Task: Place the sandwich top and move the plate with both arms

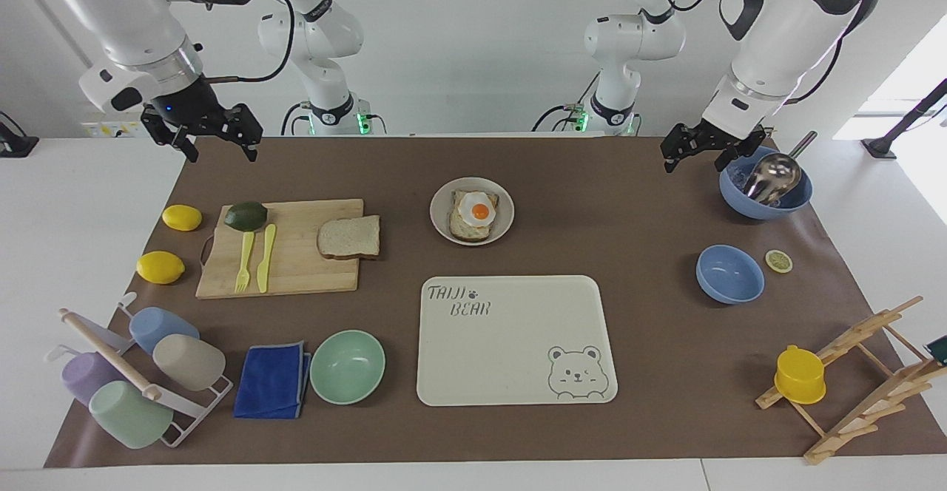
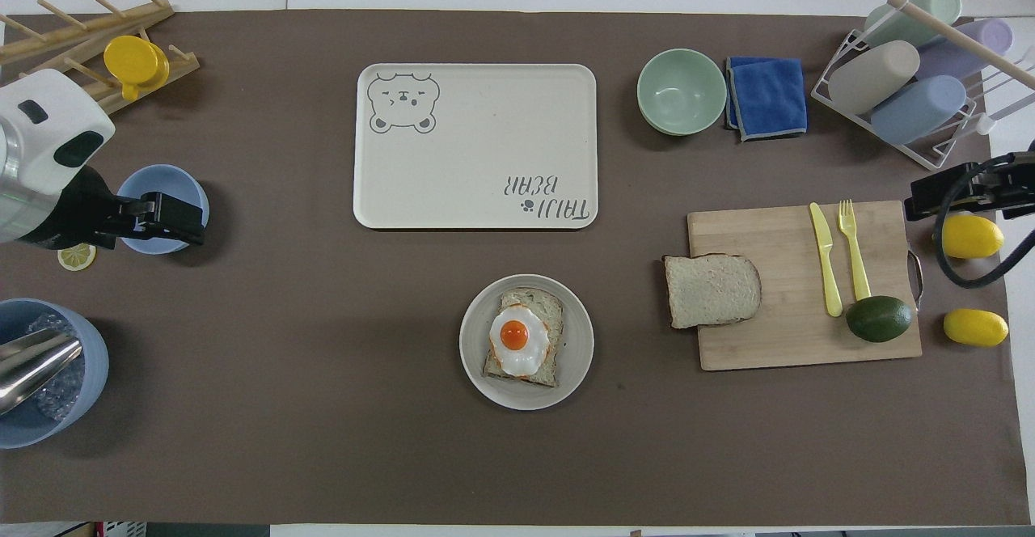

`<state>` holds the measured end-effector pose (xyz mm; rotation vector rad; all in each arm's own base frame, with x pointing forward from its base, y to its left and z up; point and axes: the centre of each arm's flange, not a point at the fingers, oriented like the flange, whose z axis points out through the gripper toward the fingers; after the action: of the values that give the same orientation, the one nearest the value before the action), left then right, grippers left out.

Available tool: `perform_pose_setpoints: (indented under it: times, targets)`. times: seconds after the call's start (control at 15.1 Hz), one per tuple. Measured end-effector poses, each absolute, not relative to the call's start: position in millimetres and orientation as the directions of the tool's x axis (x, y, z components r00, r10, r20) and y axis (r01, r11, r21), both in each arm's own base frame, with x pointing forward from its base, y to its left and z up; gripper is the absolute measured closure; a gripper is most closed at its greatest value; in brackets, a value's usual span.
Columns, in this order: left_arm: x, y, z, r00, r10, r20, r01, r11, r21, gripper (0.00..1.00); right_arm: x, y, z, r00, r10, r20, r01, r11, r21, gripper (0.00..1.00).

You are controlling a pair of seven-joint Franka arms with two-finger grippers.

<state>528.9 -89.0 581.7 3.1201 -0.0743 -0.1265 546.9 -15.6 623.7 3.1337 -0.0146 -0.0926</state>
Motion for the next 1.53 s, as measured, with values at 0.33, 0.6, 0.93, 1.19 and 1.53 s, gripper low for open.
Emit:
perform_pose_setpoints:
  times: [0.33,0.6,0.93,1.19,1.53]
  targets:
    - [528.9,-89.0,581.7,0.996,-0.048,-0.080,-0.047,-0.999,0.020,0.00,546.7,-13.4,623.7,0.998,-0.006,-0.061,-0.005,-1.000,0.007,0.00]
    - [528.9,-89.0,581.7,0.996,-0.048,-0.080,-0.047,-0.999,0.020,0.00,546.6,-7.5,623.9,0.998,0.006,-0.061,0.006,-1.000,0.005,0.00]
    - [528.9,-89.0,581.8,0.996,-0.048,-0.080,-0.047,-0.999,0.020,0.00,540.4,72.7,604.1,0.987,0.127,-0.101,0.131,-0.991,0.037,0.00]
    - [528.9,-89.0,581.8,0.996,-0.048,-0.080,-0.047,-0.999,0.020,0.00,531.0,193.0,540.9,0.986,0.095,-0.133,0.116,-0.981,0.154,0.00]
    - [528.9,-89.0,581.8,0.996,-0.048,-0.080,-0.047,-0.999,0.020,0.00,528.9,238.8,412.9,0.988,0.055,-0.144,0.097,-0.948,0.302,0.00]
